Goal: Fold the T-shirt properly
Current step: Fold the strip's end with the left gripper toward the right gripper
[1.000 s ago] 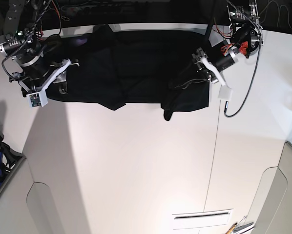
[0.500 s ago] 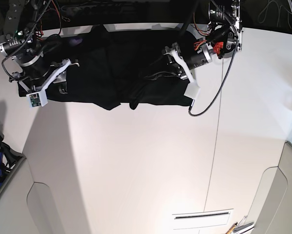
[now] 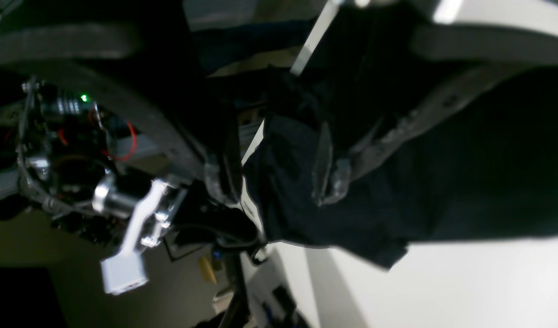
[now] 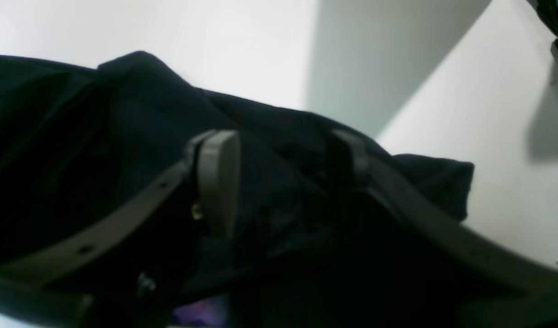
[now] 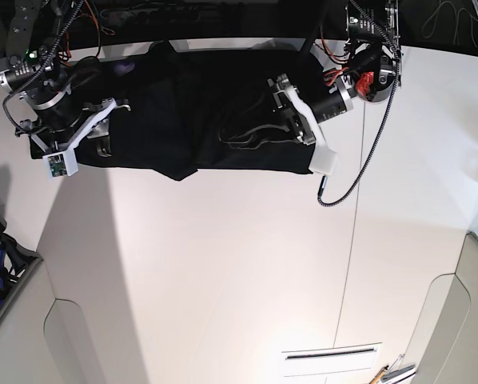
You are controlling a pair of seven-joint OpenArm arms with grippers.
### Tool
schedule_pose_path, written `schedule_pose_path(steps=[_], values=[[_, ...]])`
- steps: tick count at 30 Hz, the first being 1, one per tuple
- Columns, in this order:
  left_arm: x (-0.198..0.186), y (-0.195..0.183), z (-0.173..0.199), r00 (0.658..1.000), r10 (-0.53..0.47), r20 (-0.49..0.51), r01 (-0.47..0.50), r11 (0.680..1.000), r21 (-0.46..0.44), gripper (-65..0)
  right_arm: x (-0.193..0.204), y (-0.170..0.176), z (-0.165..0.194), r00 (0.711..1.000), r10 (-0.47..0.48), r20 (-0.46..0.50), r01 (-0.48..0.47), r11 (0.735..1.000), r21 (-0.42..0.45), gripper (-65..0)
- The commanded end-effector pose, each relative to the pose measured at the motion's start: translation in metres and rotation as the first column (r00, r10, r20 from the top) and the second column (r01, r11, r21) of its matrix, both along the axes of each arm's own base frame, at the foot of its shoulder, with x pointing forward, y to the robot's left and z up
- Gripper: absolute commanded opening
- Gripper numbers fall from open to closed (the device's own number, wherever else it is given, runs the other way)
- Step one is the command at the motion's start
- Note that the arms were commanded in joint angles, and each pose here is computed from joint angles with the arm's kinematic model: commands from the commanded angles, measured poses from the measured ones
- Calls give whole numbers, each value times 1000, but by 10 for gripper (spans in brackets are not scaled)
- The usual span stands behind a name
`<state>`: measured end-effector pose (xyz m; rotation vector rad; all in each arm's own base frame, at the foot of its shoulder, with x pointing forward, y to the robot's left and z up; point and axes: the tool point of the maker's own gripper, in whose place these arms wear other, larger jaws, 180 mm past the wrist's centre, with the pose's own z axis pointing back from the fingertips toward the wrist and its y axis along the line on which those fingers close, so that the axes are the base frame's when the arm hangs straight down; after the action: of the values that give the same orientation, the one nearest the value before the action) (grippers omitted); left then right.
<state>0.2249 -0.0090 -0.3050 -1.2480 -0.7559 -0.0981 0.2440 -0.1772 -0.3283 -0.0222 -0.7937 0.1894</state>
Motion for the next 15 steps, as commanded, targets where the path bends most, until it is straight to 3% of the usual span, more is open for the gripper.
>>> schedule_pose_path(steps=[1, 4, 7, 9, 15], values=[[4, -1, 21, 998, 5, 66, -3, 1000, -31, -362, 6, -1, 11, 999, 3, 47, -3, 1000, -2, -346], [5, 2, 29, 990, -8, 141, -5, 996, 86, -362, 6, -2, 11, 999, 6, 47, -5, 1000, -9, -346], [4, 12, 23, 981, -48, 187, -4, 964, 265, -364, 7, -3, 12, 999, 7, 48, -7, 1000, -12, -346], [-5, 20, 15, 979, -103, 174, 36, 936, 349, -364, 7, -3, 12, 999, 7, 49, -7, 1000, -12, -346], [-50, 37, -18, 976, -213, 53, 160, 856, 491, -364, 7, -3, 12, 999, 8, 51, -7, 1000, -12, -346]])
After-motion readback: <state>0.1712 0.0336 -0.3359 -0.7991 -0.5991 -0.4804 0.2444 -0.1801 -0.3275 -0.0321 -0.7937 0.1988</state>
